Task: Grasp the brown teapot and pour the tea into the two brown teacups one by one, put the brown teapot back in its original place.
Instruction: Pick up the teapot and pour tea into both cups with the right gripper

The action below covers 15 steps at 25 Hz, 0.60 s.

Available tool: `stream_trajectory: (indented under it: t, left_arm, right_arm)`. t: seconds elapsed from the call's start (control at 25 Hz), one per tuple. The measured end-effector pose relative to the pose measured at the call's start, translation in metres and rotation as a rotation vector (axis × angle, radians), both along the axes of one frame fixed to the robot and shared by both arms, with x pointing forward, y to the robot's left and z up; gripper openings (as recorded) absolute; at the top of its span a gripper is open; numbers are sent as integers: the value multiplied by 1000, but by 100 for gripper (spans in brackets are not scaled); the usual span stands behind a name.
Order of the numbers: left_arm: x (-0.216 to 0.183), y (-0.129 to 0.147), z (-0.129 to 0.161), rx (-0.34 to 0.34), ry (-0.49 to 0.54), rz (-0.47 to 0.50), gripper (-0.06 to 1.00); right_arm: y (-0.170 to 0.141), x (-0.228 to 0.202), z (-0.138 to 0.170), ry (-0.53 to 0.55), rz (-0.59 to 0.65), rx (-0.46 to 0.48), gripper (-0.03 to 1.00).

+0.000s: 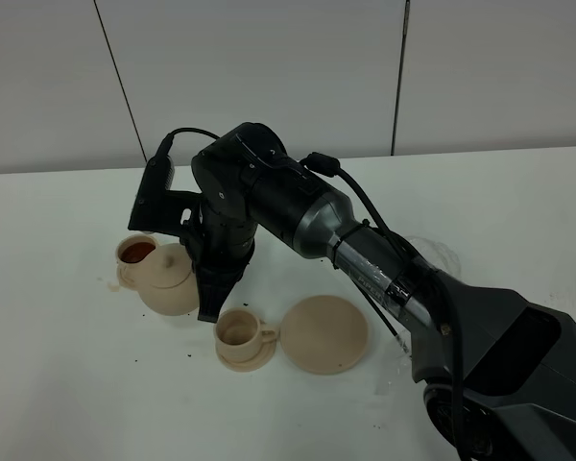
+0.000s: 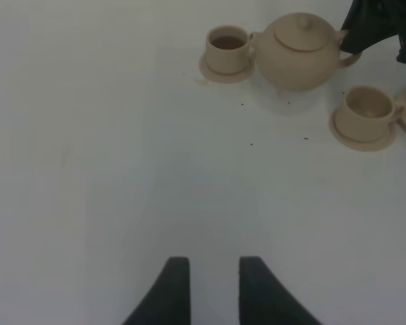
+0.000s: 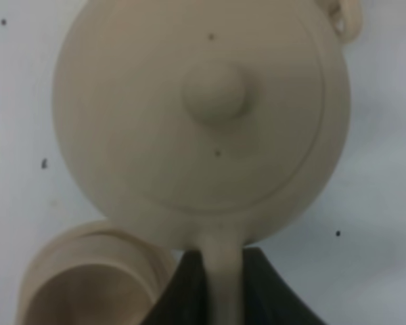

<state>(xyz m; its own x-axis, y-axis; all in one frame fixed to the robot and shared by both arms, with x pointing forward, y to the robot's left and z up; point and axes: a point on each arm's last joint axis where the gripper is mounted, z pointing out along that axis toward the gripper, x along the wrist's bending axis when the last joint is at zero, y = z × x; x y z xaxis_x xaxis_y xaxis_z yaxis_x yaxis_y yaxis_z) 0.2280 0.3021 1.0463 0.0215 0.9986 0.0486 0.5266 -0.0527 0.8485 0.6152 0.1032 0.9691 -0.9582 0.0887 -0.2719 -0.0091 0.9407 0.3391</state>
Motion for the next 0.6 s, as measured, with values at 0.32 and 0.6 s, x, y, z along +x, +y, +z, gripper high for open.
stream_trajectory:
  t: [0.32, 0.6]
  left_arm:
    - [0, 0, 0, 0, 0, 0, 25]
    - [0, 0, 0, 0, 0, 0, 25]
  right_arm:
    - [-1, 1, 0, 27, -123, 31, 9]
    - [-3, 4, 0, 40, -273, 52, 9]
